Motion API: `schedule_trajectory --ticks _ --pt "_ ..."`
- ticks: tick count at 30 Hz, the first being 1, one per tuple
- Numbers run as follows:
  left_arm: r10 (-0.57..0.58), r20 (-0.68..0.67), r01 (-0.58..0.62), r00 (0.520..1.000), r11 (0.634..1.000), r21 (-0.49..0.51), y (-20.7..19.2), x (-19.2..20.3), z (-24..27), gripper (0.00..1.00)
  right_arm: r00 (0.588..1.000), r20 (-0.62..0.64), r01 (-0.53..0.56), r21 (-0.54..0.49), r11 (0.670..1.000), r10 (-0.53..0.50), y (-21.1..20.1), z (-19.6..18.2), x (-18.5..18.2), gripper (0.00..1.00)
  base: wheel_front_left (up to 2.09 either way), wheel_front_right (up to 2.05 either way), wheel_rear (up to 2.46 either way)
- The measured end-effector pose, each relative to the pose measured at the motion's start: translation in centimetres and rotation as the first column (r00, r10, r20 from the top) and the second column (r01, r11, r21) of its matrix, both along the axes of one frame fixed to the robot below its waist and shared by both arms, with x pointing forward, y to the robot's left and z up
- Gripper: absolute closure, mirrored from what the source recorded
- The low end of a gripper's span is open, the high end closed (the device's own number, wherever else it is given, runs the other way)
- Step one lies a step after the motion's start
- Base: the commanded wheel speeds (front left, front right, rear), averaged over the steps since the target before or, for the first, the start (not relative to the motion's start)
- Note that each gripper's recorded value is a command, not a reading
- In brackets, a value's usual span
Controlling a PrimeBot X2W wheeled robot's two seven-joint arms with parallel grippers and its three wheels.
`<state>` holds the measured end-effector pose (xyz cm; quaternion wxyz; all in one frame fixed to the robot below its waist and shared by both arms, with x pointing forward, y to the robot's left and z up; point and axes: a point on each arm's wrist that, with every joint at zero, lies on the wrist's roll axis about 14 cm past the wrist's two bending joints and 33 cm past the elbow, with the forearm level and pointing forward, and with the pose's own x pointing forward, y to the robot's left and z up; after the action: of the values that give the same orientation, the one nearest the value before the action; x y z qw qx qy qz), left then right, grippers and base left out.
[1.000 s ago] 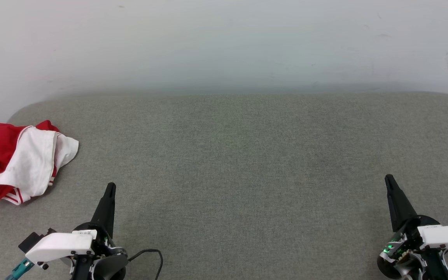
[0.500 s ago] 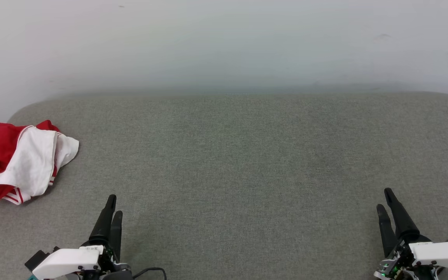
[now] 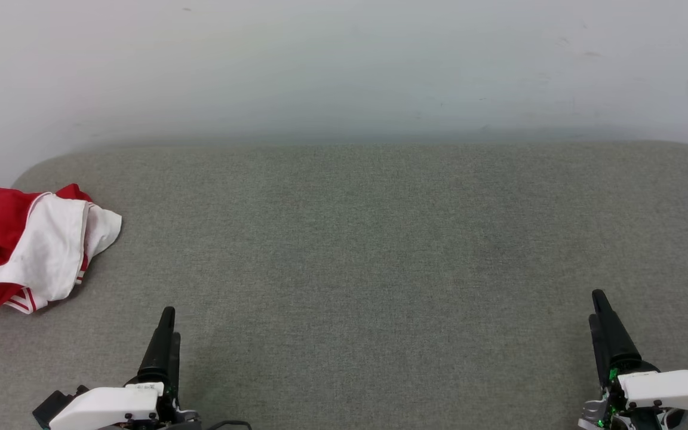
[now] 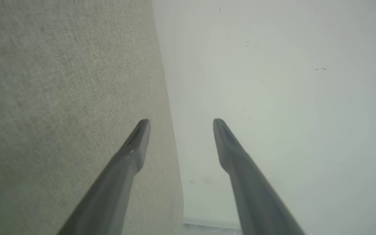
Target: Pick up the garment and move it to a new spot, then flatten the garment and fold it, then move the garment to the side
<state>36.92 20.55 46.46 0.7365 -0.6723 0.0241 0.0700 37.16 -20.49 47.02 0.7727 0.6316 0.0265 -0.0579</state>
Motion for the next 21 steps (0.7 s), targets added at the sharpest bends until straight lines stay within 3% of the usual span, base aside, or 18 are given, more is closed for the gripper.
schedule_trajectory --ticks 13,14,21 --pt "0.062 -0.002 -0.061 0.998 0.986 0.153 2.1 -0.3 0.2 0.00 0.999 0.033 -0.005 -0.244 0.970 0.014 -0.1 1.4 0.5 0.00 0.00 0.00 0.00" --pt "0.075 0.010 -0.075 0.997 0.976 0.204 2.7 -0.4 0.7 0.00 0.999 0.047 -0.009 -0.315 0.949 0.025 0.0 2.0 0.6 0.00 0.00 0.00 0.00" --pt "0.087 0.072 -0.105 0.994 0.940 0.323 3.5 -0.1 2.8 0.00 0.995 0.084 -0.013 -0.466 0.885 0.059 0.7 3.5 1.0 0.00 0.00 0.00 0.00"
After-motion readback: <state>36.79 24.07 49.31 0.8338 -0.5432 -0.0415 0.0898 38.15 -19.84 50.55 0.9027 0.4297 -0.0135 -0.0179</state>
